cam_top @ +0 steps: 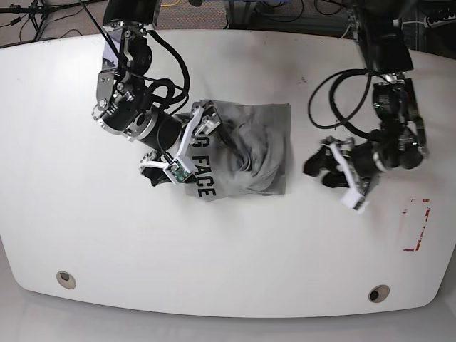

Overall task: Fold the T-shirt properly
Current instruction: 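Open the left gripper and withdraw it from the folded bundle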

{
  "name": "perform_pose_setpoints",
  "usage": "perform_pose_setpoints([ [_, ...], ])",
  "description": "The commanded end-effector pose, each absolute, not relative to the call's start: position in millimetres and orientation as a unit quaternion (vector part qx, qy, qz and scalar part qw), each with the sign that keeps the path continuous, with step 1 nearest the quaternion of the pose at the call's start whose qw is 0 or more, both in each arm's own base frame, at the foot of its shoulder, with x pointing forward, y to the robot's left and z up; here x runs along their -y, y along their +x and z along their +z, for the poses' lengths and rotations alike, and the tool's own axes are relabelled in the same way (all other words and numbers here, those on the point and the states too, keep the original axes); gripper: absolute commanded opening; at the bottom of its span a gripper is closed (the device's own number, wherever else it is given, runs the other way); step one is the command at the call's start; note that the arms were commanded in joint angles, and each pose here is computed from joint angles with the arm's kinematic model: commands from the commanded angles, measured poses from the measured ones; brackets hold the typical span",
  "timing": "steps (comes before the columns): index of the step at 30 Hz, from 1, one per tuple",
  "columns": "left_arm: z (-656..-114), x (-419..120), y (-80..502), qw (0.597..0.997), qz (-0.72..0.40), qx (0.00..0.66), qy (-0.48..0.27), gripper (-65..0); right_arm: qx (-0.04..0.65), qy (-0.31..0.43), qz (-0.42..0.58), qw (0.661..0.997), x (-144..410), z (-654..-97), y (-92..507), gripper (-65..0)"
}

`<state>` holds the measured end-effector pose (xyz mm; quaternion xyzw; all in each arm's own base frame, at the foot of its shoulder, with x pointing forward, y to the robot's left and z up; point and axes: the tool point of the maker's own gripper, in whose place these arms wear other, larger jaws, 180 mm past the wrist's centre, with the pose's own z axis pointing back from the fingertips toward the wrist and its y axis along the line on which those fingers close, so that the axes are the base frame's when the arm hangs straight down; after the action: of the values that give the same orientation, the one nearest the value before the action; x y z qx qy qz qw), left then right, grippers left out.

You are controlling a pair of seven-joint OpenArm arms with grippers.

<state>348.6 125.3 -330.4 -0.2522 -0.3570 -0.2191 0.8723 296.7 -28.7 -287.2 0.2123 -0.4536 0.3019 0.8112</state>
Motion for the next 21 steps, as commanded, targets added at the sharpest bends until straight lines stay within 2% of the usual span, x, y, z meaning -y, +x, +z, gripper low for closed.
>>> perform_pose_setpoints([
  [1,-293.6,-176.1,360.7,0.863,-0.196,0.408,-0.226,-31.8,0.466,0.22,0.303,0.801,25.3,-279.7,294.6,-3.6],
  [8,-266.4,-273.9,359.1,0.876,-0.134,0.435,-0.163,-31.8,0.456,0.234,0.299,0.805,18.4,-287.5,293.5,-3.6],
  [12,-259.5,-307.1,354.2,0.884,-0.116,0.434,-0.133,-31.8,0.453,0.246,0.303,0.802,7.4,-289.5,297.0,-3.8],
  [19,-268.0,-314.8,345.1,0.894,-0.12,0.414,-0.123,-31.8,0.432,0.268,0.318,0.801,-12.5,-300.3,303.7,-4.1],
  [21,-272.7,-314.0,341.8,0.897,-0.121,0.407,-0.124,-31.8,0.422,0.28,0.325,0.799,-23.3,-305.4,303.0,-7.0],
])
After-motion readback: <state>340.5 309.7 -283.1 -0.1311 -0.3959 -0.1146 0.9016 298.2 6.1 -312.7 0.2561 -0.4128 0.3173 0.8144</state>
